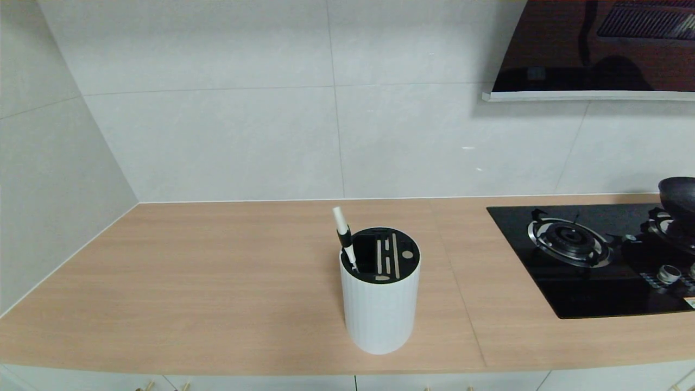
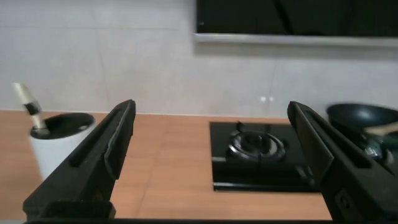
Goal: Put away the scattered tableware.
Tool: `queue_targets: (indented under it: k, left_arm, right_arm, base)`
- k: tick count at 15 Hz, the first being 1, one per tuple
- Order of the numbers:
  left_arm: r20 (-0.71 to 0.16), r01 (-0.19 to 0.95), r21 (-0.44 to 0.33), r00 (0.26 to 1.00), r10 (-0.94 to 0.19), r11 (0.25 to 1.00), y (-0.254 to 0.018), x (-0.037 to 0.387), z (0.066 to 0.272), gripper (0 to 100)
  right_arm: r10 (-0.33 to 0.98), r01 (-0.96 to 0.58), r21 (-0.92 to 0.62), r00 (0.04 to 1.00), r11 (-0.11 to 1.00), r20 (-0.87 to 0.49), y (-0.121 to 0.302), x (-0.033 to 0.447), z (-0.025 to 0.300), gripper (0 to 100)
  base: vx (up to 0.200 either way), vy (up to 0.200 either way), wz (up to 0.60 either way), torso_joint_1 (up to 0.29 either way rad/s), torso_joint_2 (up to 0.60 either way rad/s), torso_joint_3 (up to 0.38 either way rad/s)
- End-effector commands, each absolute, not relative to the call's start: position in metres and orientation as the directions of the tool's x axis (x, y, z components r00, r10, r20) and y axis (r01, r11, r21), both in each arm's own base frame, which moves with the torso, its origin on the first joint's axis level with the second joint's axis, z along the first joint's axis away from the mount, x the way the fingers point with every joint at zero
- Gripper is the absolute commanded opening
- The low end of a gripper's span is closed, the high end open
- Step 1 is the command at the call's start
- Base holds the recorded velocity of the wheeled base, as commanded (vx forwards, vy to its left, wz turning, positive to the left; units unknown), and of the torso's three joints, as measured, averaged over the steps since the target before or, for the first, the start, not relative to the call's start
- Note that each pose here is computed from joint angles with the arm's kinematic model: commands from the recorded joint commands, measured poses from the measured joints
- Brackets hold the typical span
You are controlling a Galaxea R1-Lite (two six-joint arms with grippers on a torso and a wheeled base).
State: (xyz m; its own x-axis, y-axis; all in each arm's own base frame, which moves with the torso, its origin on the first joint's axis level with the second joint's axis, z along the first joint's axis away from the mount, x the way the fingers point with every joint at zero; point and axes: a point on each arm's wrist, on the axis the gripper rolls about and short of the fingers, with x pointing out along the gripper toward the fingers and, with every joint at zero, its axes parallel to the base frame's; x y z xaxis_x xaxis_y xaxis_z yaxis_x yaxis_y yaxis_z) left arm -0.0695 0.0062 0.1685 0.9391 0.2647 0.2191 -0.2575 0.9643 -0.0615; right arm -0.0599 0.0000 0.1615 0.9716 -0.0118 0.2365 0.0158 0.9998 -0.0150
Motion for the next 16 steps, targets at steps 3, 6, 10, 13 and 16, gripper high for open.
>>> queue_targets:
  k: [3,6,10,13,16]
  left_arm:
    - [0.125,-0.183,0.013,0.976,0.180,0.983,0.004,-0.042,0.120,100]
    - [0.113,-0.118,0.075,0.988,0.109,0.990,0.002,-0.024,0.087,100]
    - [0.003,-0.014,0.077,1.000,0.014,0.997,0.000,-0.023,0.076,100]
    - [-0.009,-0.009,0.046,1.000,0.009,0.999,0.000,-0.023,0.075,100]
    - [-0.005,-0.009,0.000,1.000,0.009,1.000,0.000,-0.023,0.075,100]
  right_arm:
    - [-0.031,0.029,0.021,0.995,0.999,0.100,-0.001,-0.024,0.088,100]
    - [-0.025,0.024,0.016,0.999,1.000,0.038,0.000,-0.023,0.079,100]
    - [0.012,-0.012,-0.009,1.000,1.000,-0.002,0.000,-0.023,0.075,100]
    - [0.043,-0.043,-0.028,0.999,0.999,-0.002,0.001,-0.023,0.075,100]
    - [0.051,-0.051,-0.026,0.999,0.998,0.000,0.001,-0.023,0.075,100]
  base:
    - [0.000,0.000,0.00,0.000,0.00,0.000]
    - [0.000,0.000,0.00,0.000,0.00,0.000]
    - [0.000,0.000,0.00,0.000,0.00,0.000]
    - [0.000,0.000,0.00,0.000,0.00,0.000]
    - [0.000,0.000,0.00,0.000,0.00,0.000]
